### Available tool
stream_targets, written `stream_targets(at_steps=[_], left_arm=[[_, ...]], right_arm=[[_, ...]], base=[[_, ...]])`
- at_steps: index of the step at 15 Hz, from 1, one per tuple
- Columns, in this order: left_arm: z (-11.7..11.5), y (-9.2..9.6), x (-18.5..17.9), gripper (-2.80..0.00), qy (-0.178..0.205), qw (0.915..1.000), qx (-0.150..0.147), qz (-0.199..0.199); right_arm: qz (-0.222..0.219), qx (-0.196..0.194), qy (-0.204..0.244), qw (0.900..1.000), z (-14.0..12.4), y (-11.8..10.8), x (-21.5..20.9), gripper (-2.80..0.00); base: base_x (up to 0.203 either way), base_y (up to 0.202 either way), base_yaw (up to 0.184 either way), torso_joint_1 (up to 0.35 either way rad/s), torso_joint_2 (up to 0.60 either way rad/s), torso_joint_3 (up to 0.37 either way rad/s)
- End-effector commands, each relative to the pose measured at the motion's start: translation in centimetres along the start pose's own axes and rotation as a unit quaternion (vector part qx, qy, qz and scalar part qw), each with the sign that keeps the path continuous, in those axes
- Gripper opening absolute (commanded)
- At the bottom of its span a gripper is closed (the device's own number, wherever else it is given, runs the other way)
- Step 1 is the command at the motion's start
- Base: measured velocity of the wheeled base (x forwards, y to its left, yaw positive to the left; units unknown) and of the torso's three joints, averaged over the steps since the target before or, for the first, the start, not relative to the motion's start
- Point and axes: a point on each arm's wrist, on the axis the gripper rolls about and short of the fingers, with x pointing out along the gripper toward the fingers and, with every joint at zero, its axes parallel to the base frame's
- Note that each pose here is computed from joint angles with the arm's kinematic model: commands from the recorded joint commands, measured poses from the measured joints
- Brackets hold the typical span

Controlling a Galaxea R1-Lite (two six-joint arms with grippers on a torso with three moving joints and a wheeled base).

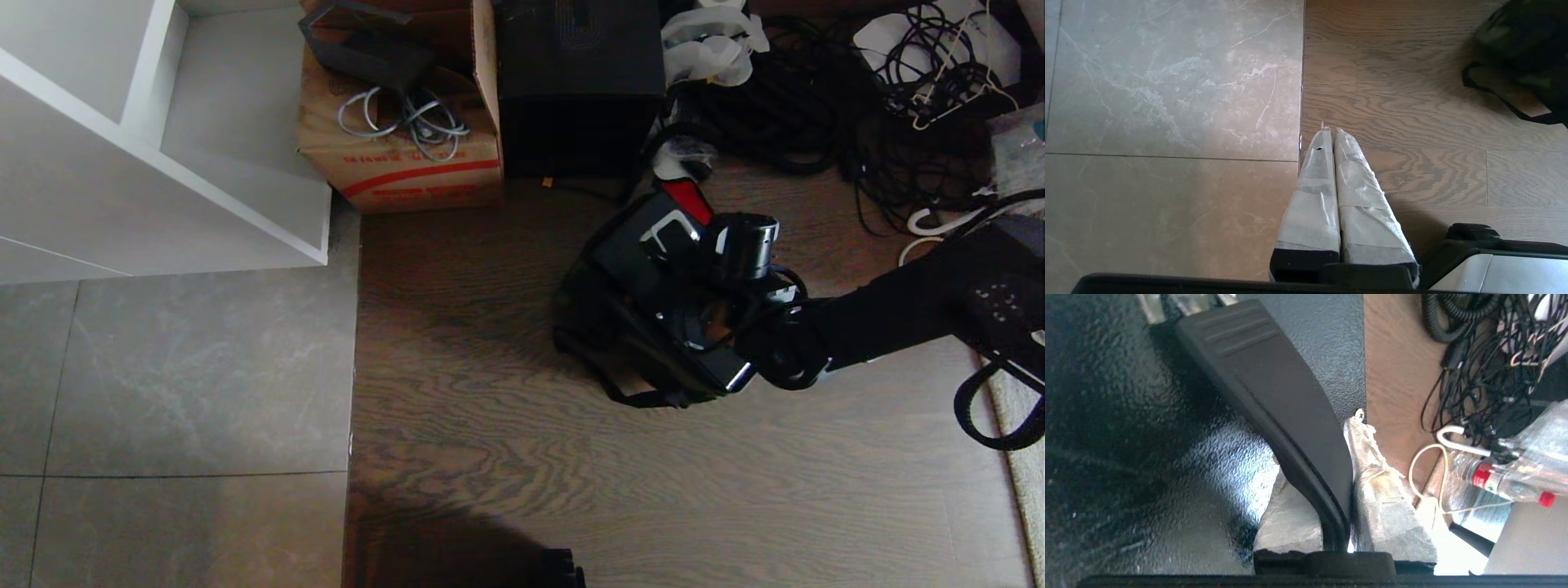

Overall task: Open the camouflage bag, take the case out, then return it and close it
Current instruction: Lift the black box

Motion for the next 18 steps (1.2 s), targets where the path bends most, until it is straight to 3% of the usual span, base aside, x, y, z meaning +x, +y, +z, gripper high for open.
stream_targets(at_steps=[1,13,17,18], left_arm=[[-0.3,0.0,0.1,-2.8,0.004,1.0,0.0,0.0],[-0.3,0.0,0.1,-2.8,0.004,1.0,0.0,0.0],[-0.3,0.0,0.1,-2.8,0.004,1.0,0.0,0.0],[-0.3,0.0,0.1,-2.8,0.004,1.0,0.0,0.0]], right_arm=[[-0.004,0.004,-0.007,1.0,0.7,-1.2,-0.6,-2.8],[-0.022,0.003,-0.03,0.999,2.7,-5.4,-1.9,-2.8],[-0.055,-0.031,-0.036,0.997,3.3,-8.2,-2.0,-2.8],[-0.054,-0.037,-0.033,0.997,3.1,-8.1,-2.0,-2.8]], base=[[0.0,0.0,0.0,0.0,0.0,0.0],[0.0,0.0,0.0,0.0,0.0,0.0],[0.0,0.0,0.0,0.0,0.0,0.0],[0.0,0.0,0.0,0.0,0.0,0.0]])
